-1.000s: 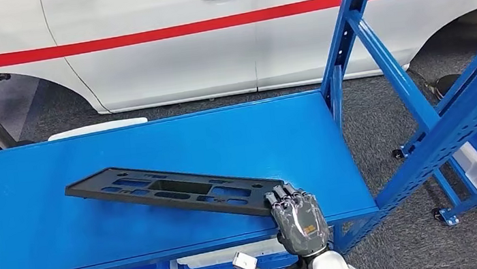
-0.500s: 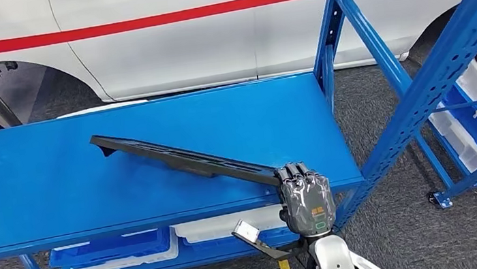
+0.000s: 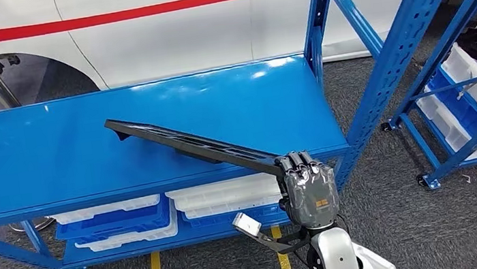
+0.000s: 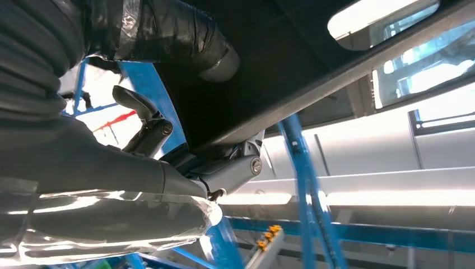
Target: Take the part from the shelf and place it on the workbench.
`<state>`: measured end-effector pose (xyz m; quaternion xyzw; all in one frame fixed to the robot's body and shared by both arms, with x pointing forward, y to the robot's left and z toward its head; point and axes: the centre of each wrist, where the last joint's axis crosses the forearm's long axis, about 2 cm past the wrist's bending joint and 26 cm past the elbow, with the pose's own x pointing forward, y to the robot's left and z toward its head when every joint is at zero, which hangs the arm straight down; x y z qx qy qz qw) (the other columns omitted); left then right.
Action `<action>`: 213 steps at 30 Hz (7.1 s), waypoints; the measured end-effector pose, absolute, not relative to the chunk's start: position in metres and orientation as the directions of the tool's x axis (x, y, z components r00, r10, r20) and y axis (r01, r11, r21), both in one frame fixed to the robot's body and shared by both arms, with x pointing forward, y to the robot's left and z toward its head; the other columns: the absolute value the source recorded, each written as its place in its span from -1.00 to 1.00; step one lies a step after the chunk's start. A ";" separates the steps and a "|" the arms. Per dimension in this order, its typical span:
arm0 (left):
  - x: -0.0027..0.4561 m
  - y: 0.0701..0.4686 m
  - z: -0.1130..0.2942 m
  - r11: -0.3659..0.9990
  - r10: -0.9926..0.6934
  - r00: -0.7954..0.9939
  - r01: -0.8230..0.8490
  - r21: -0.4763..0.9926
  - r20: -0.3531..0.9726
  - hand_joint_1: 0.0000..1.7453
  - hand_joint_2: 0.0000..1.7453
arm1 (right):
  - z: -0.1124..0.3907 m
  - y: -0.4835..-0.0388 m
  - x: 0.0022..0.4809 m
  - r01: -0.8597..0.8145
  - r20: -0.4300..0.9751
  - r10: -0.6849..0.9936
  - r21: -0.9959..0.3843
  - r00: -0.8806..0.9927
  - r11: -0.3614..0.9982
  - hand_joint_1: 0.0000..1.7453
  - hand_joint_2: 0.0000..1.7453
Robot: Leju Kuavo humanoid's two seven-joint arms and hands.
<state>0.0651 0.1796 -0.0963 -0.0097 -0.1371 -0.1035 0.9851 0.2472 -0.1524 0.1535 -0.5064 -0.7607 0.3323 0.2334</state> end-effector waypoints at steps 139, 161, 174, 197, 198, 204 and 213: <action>0.057 0.178 -0.097 0.978 -0.201 0.938 0.207 0.007 0.284 -1.00 1.00 | 0.203 -0.185 0.188 0.713 0.047 0.816 -0.461 -0.576 0.529 1.00 1.00; 0.063 0.178 -0.096 0.976 -0.211 0.931 0.219 0.006 0.298 -1.00 1.00 | 0.203 -0.187 0.186 0.717 0.045 0.820 -0.461 -0.570 0.523 1.00 1.00; 0.056 0.178 -0.097 0.974 -0.218 0.934 0.227 0.003 0.283 -1.00 1.00 | 0.203 -0.187 0.186 0.715 0.055 0.818 -0.456 -0.572 0.531 1.00 1.00; 0.057 0.180 -0.098 0.974 -0.219 0.935 0.226 0.006 0.279 -1.00 1.00 | 0.202 -0.186 0.186 0.709 0.074 0.813 -0.449 -0.577 0.544 1.00 1.00; 0.057 0.180 -0.098 0.974 -0.219 0.935 0.226 0.007 0.278 -1.00 1.00 | 0.202 -0.186 0.186 0.709 0.075 0.813 -0.449 -0.577 0.544 1.00 1.00; 0.057 0.177 -0.097 0.974 -0.217 0.936 0.226 -0.001 0.276 -1.00 1.00 | 0.202 -0.187 0.186 0.708 0.078 0.812 -0.447 -0.578 0.547 1.00 1.00; 0.055 0.177 -0.097 0.974 -0.220 0.939 0.227 0.004 0.266 -1.00 1.00 | 0.199 -0.188 0.183 0.701 0.101 0.808 -0.444 -0.580 0.558 1.00 1.00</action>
